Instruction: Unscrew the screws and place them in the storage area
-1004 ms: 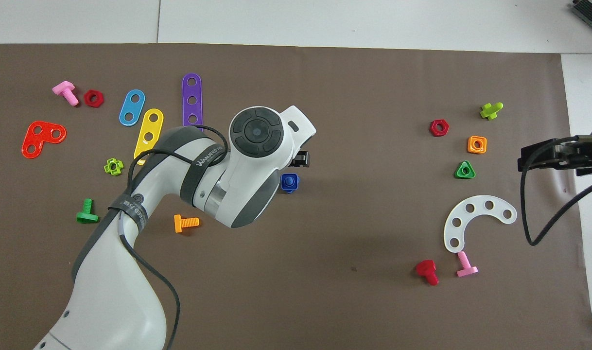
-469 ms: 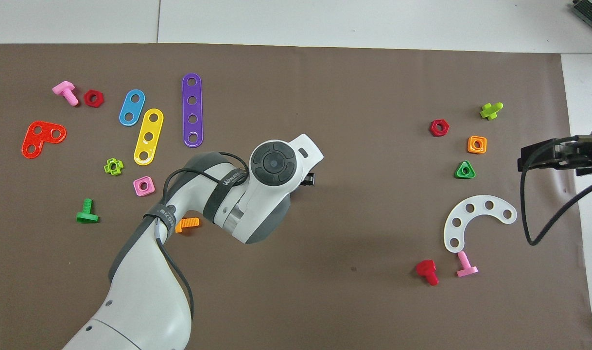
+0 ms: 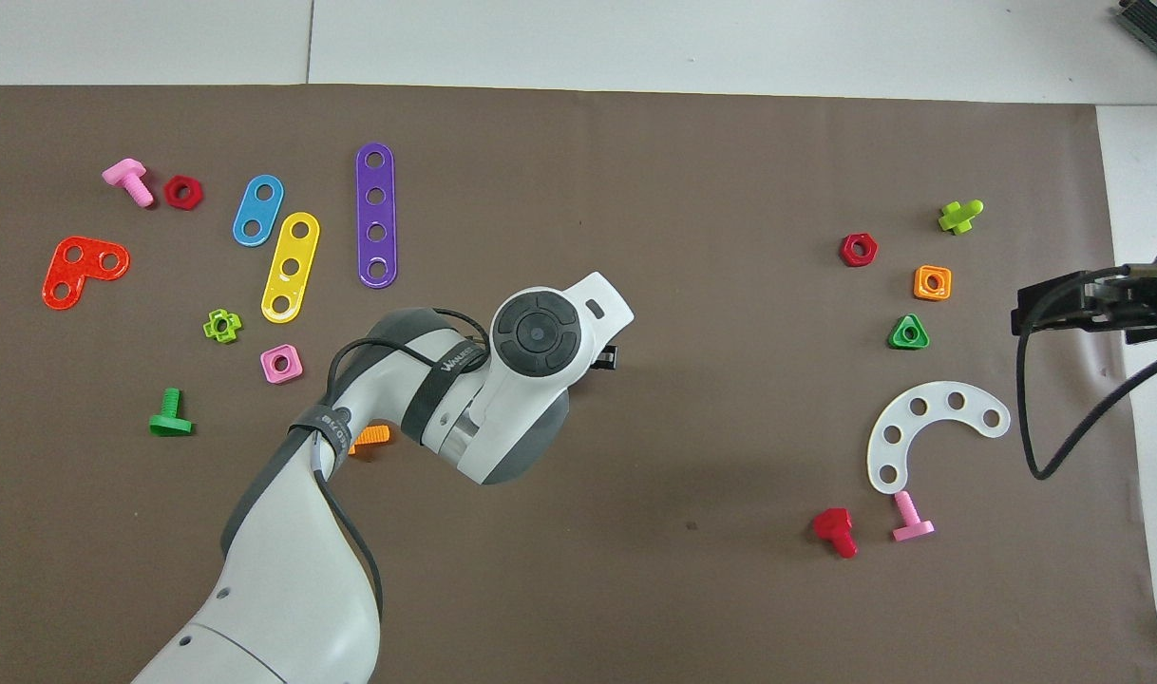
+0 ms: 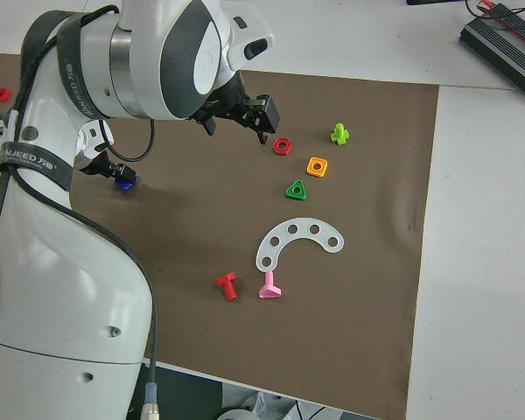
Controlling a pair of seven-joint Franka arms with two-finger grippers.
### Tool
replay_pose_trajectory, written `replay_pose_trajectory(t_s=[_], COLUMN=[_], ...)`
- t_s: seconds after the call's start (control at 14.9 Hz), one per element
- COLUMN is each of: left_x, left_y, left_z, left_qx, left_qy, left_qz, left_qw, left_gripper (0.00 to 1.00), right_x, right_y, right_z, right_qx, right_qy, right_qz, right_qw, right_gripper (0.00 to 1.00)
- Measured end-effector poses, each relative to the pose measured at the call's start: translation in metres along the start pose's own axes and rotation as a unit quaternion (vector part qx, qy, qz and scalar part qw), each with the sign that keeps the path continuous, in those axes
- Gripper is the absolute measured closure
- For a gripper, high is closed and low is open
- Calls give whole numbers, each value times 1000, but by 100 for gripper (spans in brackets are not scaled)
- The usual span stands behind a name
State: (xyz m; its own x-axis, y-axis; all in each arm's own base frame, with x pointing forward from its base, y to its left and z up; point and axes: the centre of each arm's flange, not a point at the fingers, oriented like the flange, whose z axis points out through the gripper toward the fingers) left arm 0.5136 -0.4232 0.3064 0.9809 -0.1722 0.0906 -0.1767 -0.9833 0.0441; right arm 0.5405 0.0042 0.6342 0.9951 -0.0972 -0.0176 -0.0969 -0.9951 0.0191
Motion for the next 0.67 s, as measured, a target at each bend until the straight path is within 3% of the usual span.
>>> replay_pose_trajectory(t_s=[0.07,0.27,0.67], left_x=[-1,0,2], left_y=[1,2,2], left_z=[0,-1,-6], left_qx=[0,-1,-2], left_qy=[0,2,4], left_qz=[-3,-8,-22], left_qw=[1000,1000,1000], left_gripper=[22,54,54], right_x=[0,0,0], right_y=[0,0,0], right_z=[0,0,0], right_qx=[0,0,0], right_qy=[0,0,0], right_qz=[0,0,0], right_qw=[1000,1000,1000], right_gripper=[0,0,0])
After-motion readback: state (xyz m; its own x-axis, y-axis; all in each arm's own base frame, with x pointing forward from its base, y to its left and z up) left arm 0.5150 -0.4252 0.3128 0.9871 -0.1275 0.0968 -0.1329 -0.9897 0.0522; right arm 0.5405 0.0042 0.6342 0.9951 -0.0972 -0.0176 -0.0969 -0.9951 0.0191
